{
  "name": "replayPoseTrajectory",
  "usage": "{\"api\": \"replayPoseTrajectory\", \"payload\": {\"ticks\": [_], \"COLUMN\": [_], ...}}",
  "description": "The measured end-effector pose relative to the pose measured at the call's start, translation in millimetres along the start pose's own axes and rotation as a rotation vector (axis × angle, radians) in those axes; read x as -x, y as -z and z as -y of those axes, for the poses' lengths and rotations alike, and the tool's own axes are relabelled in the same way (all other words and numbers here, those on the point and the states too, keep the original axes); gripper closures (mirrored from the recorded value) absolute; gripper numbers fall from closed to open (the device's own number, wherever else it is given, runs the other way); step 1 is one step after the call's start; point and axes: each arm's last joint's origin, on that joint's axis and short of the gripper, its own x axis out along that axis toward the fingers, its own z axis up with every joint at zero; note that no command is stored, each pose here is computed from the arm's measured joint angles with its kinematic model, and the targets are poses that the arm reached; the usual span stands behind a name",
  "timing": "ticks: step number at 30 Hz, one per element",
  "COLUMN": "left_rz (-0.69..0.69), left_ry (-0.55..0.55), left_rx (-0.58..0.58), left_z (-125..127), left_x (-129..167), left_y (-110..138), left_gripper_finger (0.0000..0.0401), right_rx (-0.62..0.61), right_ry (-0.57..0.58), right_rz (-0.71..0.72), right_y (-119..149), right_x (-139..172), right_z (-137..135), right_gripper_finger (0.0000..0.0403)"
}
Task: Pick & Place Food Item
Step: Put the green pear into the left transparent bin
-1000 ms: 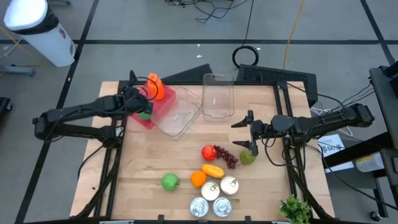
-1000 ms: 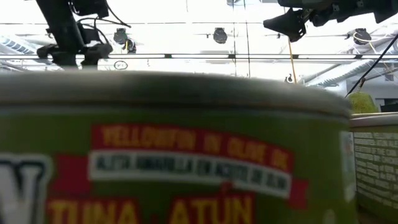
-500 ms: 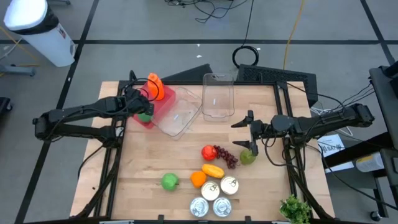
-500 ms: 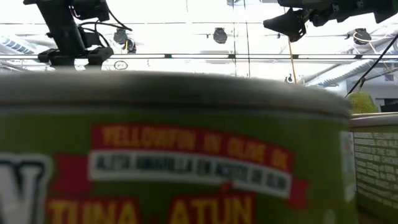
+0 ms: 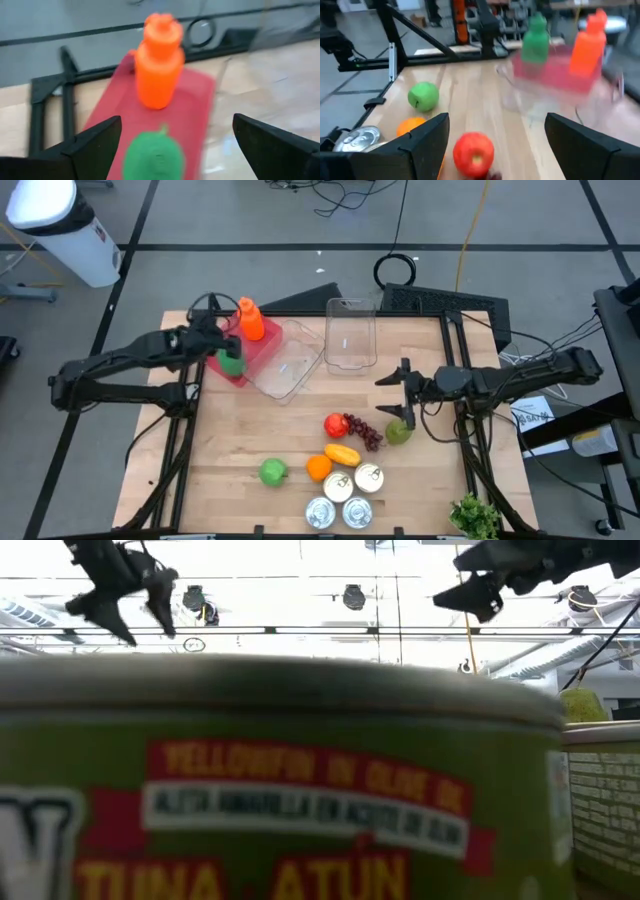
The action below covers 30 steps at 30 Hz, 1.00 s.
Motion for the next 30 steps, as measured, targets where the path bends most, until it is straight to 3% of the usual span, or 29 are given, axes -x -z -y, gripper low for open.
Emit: {"api": "replayPoseTrajectory", "payload": {"ticks": [5, 12, 18, 24, 30], "left_rz": [0.113, 0.304, 0.318, 0.290, 0.296], "left_ry": [0.218, 0.454, 0.479, 0.454, 0.461], "left_rx": [-0.036, -0.162, -0.239, -0.263, -0.253], "left_z": [9.3, 39.2, 57.2, 68.6, 71.7], "left_x": [25.4, 42.6, 37.7, 26.5, 25.5], "left_y": [-13.9, -23.5, -20.6, -16.9, -17.2], "left_gripper_finger": [0.0007, 0.0006, 0.0006, 0.0006, 0.0006], "right_rx": [-0.083, -0.043, -0.155, -0.106, -0.068], "right_ry": [-0.023, -0.149, -0.170, -0.223, -0.092], "right_rz": [-0.150, -0.417, -0.557, -0.559, -0.501], "right_y": [12.8, 42.6, 52.4, 75.6, 104.6], "right_x": [10.9, 13.2, 26.1, 24.1, 21.4], "right_z": [-0.5, -4.8, -7.9, -13.6, -8.5], "right_gripper_finger": [0.0094, 0.0094, 0.0094, 0.0094, 0.0094]}}
